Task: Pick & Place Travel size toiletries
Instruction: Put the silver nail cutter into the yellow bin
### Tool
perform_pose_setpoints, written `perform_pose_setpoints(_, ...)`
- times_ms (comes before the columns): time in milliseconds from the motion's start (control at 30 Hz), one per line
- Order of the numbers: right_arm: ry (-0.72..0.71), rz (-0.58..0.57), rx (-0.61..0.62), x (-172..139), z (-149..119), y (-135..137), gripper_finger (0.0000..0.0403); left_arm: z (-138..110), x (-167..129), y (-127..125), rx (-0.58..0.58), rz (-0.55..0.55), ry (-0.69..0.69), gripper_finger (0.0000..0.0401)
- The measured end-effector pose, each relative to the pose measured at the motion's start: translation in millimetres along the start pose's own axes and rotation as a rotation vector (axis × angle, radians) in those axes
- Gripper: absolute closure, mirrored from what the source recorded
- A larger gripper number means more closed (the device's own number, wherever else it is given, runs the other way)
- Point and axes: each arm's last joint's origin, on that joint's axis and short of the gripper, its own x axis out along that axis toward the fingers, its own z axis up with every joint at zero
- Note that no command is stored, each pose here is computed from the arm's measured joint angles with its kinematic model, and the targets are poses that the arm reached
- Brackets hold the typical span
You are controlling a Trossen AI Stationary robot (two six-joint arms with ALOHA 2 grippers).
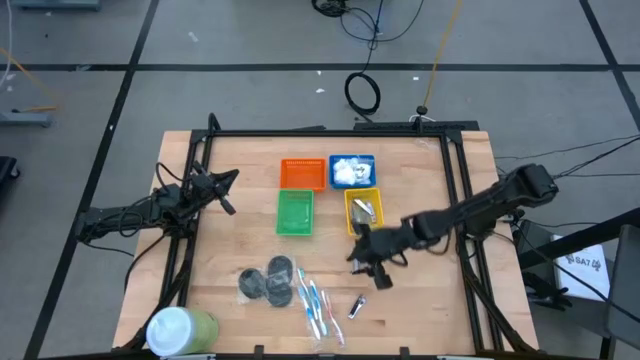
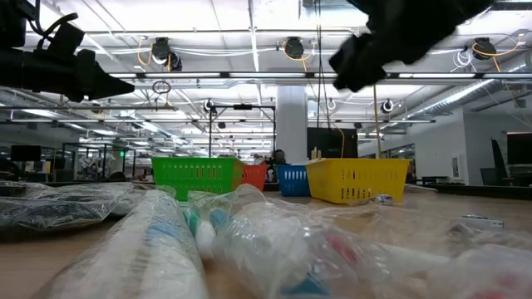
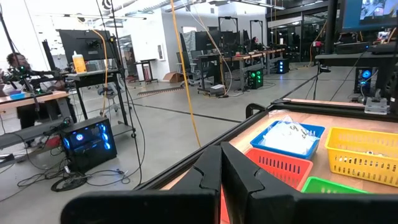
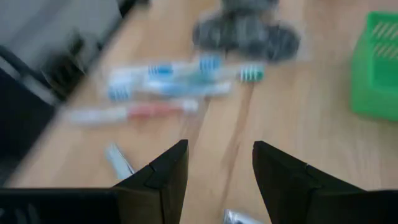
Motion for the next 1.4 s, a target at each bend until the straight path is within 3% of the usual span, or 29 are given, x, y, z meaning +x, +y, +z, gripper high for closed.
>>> perform_pose_setpoints(100,0.077,-0.057,-0.037,15,-22,10,0.0236,0,0,0,0.0,0.0,0.0,0.04)
perform_pose_setpoints(267,0.112,-0.12,0.01,33,-44,8,0.0236,0,0,0,0.0,0.0,0.0,0.04)
perform_pose_setpoints(500,0.115,-0.221,-0.02,49,-55,0,0.0236,0,0,0,0.0,0.0,0.0,0.04)
perform_pose_setpoints(667,0.172,-0.194,0.009,55,-64,2,0.0236,0,0,0,0.0,0.0,0.0,0.04)
perform_pose_setpoints(1100,0.336,-0.205,0.267,15,-70,38,0.0236,0,0,0,0.0,0.0,0.0,0.04)
perform_pose_setpoints(1400,0.321,-0.363,0.278,-5,-70,39,0.0236,0,0,0,0.0,0.0,0.0,0.04)
